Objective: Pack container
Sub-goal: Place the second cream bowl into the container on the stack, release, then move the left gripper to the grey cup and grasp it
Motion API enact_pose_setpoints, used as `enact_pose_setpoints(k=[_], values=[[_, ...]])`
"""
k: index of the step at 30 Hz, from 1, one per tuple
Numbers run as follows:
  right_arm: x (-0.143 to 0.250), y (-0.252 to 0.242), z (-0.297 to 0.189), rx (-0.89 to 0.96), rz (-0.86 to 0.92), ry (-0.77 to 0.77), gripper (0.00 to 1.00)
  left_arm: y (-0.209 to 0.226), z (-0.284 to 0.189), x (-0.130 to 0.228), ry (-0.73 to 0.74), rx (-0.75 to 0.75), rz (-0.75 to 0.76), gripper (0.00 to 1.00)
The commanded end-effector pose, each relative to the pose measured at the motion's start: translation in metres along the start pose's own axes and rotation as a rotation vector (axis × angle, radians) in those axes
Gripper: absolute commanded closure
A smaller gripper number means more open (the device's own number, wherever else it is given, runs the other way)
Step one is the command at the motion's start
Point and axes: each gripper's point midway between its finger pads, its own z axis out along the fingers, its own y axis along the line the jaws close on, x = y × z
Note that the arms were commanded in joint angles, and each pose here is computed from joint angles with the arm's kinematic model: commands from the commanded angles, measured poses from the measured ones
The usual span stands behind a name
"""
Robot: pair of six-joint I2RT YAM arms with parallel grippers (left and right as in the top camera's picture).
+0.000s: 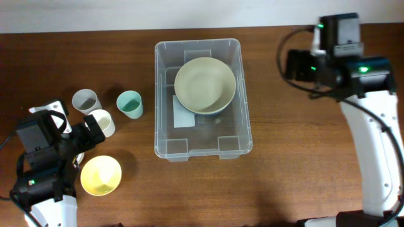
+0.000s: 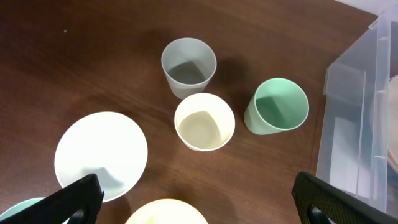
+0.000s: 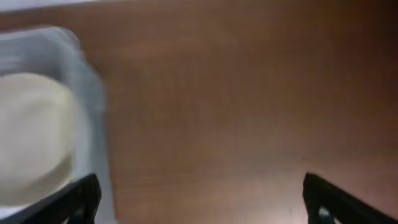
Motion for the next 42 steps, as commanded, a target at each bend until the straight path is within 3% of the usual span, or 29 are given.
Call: enact_pose_setpoints(k=[1, 7, 14, 18, 32, 42], values=[[0.023, -0.035, -0.016, 0.021, 0.226, 0.078, 0.01, -0.013, -0.007, -0.011, -0.026, 0.036, 0.061, 0.01], [0.094, -0.087, -0.039, 0.107, 0.395, 0.362, 0.01, -0.024, -0.012, -0.038, 0.04, 0.036, 0.092, 0.01], [0.113, -0.087, -0.075, 0.086, 0.375, 0.31, 0.01, -0.015, 0.013, -0.082, 0.095, -0.006, 0.109, 0.01], [0.129, -0.086, -0.079, 0.072, 0.357, 0.234, 0.01, 0.004, 0.046, -0.091, 0.148, -0.115, 0.12, 0.01], [0.153, -0.086, -0.025, 0.072, 0.321, 0.33, 0.01, 0.06, 0.139, -0.068, 0.296, -0.259, 0.067, 0.01], [0.151, -0.086, -0.024, 0.072, 0.321, 0.326, 0.01, 0.055, 0.207, -0.022, 0.445, -0.182, 0.055, 0.01]])
